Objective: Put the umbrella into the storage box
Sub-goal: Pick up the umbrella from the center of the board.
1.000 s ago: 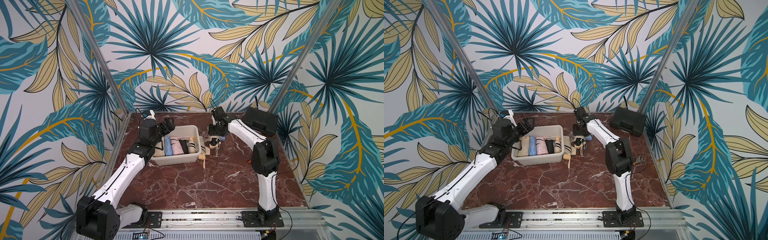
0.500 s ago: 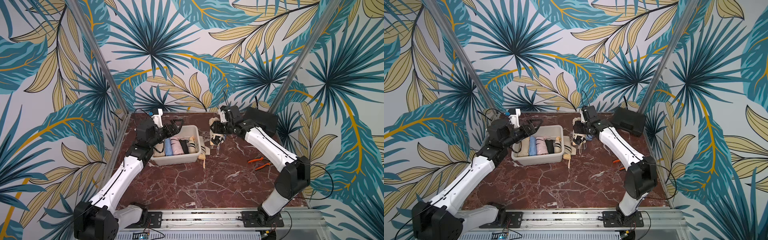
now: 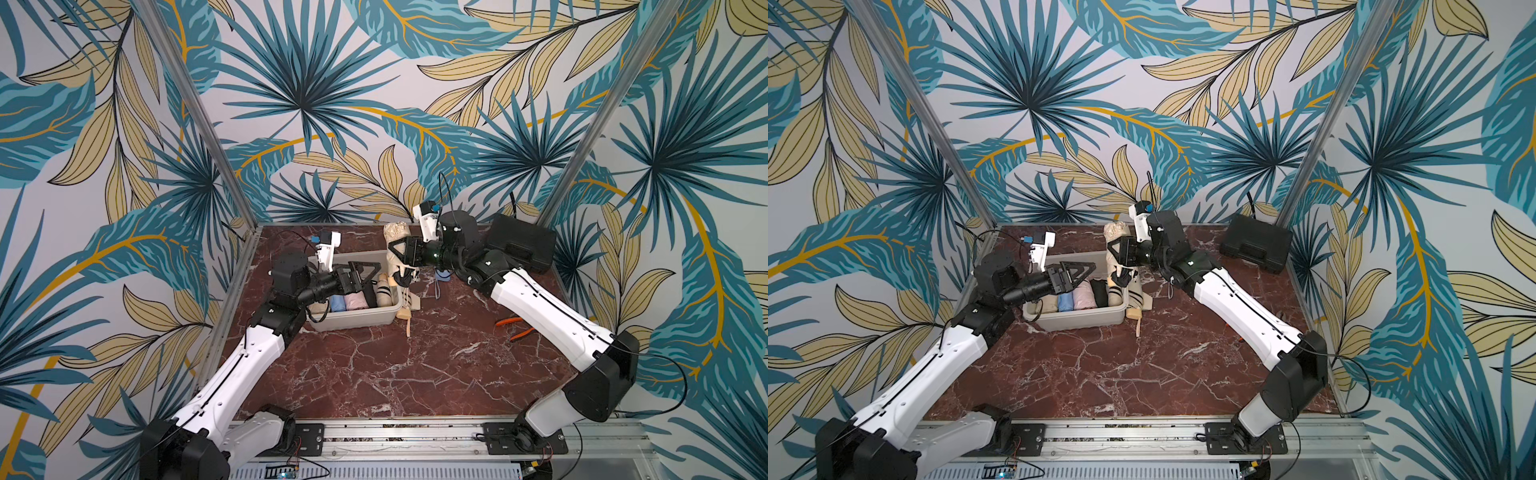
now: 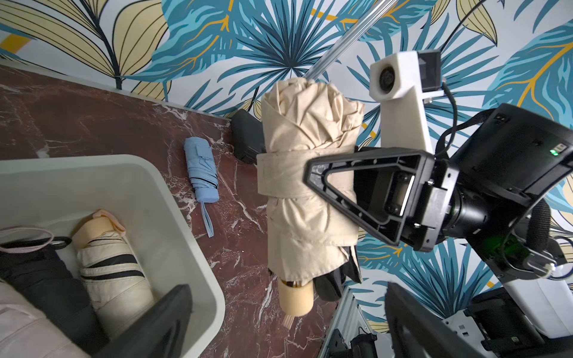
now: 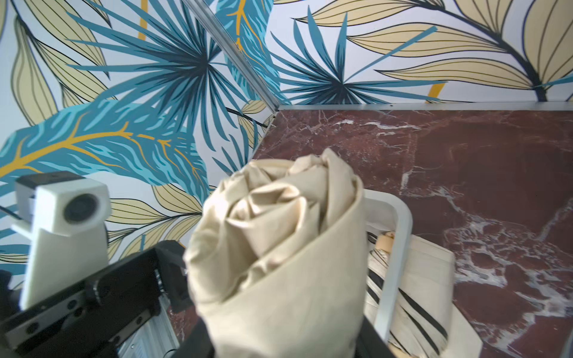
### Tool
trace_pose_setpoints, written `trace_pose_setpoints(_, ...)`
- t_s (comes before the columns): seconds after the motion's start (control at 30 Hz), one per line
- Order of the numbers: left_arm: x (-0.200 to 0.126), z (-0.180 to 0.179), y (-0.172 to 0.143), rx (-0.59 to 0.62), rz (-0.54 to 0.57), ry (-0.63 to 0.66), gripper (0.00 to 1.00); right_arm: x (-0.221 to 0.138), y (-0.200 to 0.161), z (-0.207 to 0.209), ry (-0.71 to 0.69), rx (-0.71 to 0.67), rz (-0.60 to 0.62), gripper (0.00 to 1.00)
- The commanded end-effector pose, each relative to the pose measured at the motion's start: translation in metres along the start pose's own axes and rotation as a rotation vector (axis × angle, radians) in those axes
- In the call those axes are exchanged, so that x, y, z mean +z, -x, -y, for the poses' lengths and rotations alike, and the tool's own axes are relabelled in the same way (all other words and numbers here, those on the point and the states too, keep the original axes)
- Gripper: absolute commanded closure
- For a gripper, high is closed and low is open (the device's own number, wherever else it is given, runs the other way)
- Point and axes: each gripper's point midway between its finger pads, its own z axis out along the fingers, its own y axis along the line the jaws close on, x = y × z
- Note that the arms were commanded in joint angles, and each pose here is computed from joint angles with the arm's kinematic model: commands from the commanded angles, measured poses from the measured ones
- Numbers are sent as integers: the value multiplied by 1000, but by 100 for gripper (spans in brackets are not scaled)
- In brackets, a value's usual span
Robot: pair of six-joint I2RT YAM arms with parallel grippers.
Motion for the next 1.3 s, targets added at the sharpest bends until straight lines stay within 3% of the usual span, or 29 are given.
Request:
trace_pose_setpoints(0.0, -4, 12, 9, 68, 52, -39, 0, -2, 31, -35, 94, 86, 136, 66)
trace_pose_setpoints(0.3, 7, 3, 8, 14, 42, -57, 2, 16, 23, -60, 171, 231, 192, 66)
trace_pose_setpoints(0.7, 19, 8, 5, -59, -22, -130, 56, 29, 9, -60, 156, 239, 188, 65)
trace_pose_setpoints(0.8, 19, 7, 3, -57, -31, -126, 63, 27, 5, -53, 112, 208, 176, 57)
trace_pose_setpoints(0.87, 19, 8, 1, -51, -48, -120, 65, 25, 1, -46, 67, 173, 157, 42)
trace_pose_setpoints(1.0, 18, 6, -3, -23, -85, -88, 69, 13, -2, -34, -19, 59, 130, 23)
trace_pose_setpoints(1.1, 16, 4, -8, 17, -121, -57, 70, -5, 0, -18, -108, -40, 111, 17)
trace_pose_setpoints(1.27, 10, -1, -28, 85, -273, -5, 71, -51, 2, 12, -239, -212, 82, 15)
